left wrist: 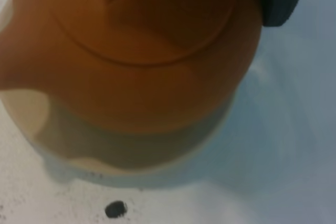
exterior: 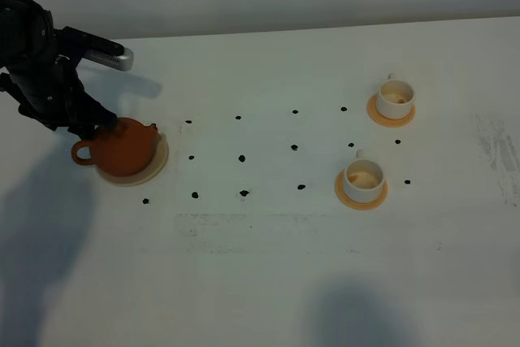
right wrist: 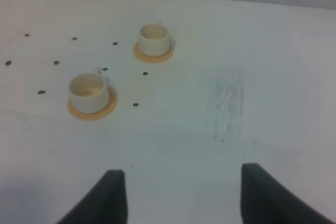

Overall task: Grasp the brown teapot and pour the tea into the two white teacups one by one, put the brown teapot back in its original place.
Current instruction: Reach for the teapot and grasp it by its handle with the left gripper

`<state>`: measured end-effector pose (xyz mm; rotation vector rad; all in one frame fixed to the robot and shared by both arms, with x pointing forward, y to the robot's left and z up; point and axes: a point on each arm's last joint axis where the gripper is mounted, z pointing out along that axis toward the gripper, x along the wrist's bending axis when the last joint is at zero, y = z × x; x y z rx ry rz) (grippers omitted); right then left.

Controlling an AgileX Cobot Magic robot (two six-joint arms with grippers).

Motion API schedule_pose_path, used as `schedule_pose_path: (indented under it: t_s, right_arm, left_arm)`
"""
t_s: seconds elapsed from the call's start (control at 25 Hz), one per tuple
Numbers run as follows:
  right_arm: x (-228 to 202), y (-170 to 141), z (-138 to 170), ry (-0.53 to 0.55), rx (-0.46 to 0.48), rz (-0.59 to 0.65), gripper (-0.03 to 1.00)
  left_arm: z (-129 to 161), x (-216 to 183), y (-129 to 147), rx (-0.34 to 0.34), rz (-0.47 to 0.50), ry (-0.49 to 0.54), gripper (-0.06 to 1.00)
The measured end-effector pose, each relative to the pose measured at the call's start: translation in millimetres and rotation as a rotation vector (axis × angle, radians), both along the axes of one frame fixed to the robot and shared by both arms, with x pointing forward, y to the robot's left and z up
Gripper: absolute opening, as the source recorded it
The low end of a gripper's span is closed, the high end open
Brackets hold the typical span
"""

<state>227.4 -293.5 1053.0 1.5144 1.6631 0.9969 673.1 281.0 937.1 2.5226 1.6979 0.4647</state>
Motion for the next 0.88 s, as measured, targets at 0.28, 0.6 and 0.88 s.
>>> schedule_pose_path:
  t_s: [0.28, 0.6, 0.88]
  right_arm:
    - [0.0, 0.0, 0.0, 0.0, 0.0, 0.0, 0.47]
    - [0.0, 0.0, 0.0, 0.0, 0.0, 0.0, 0.47]
    - [0.0, 0.0, 0.0, 0.0, 0.0, 0.0, 0.47]
  left_arm:
    - [-1.9, -6.3, -1.3, -0.027, 0.03, 0.069, 0.52]
    - [-2.2, -7.9, -1.3, -0.028, 0.035, 0.086, 0.52]
    - [-2.9, -12.5, -0.6, -0.02, 0.037, 0.137, 0.52]
